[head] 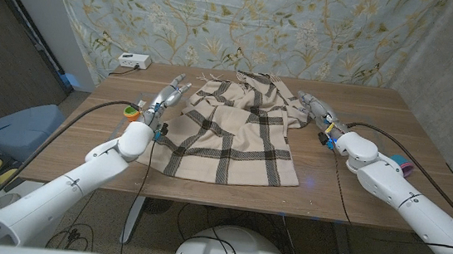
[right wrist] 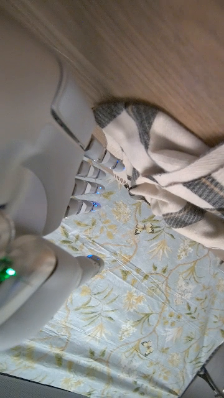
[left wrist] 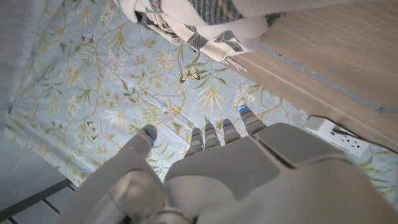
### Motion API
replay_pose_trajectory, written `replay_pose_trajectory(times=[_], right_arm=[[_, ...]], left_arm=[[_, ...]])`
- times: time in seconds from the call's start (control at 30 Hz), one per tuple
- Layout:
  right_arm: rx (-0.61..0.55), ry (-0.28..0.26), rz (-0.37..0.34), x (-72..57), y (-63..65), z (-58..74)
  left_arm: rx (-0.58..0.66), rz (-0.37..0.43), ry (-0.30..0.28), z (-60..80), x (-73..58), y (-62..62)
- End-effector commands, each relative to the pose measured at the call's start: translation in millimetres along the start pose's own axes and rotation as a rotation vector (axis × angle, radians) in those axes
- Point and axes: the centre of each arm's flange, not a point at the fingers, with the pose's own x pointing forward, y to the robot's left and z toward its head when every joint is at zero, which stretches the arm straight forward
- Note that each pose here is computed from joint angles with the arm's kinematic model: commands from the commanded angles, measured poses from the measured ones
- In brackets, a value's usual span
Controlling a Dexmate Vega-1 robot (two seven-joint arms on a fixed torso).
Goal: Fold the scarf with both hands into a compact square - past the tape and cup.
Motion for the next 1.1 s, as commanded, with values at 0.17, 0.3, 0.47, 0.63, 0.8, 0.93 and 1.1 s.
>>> replay_pose_trajectory(times=[0.17, 0.3, 0.47, 0.63, 0.8, 0.93, 1.1], right_arm=[[-0.228, 0.037, 0.088, -28.8, 16.1, 20.8], [-0.278, 0.038, 0.106, -37.0, 24.2, 26.1], [-0.324, 0.043, 0.135, -47.5, 35.6, 29.4], [-0.375, 0.056, 0.167, -59.1, 45.9, 32.4], [-0.426, 0.060, 0.186, -72.6, 55.5, 35.4], [-0.465, 0.060, 0.200, -79.2, 61.9, 37.1], [-0.508, 0.061, 0.216, -84.8, 70.0, 38.6]], left_arm=[[0.284, 0.000, -0.024, 23.3, -42.2, 20.5], [0.318, -0.009, -0.015, 25.4, -53.5, 24.4], [0.350, -0.018, -0.006, 29.2, -64.8, 28.3], [0.404, -0.028, 0.000, 35.7, -77.1, 33.0], [0.426, -0.041, 0.023, 38.4, -94.4, 37.1], [0.449, -0.048, 0.036, 39.1, -104.6, 38.6], [0.479, -0.058, 0.049, 38.7, -115.1, 40.0]])
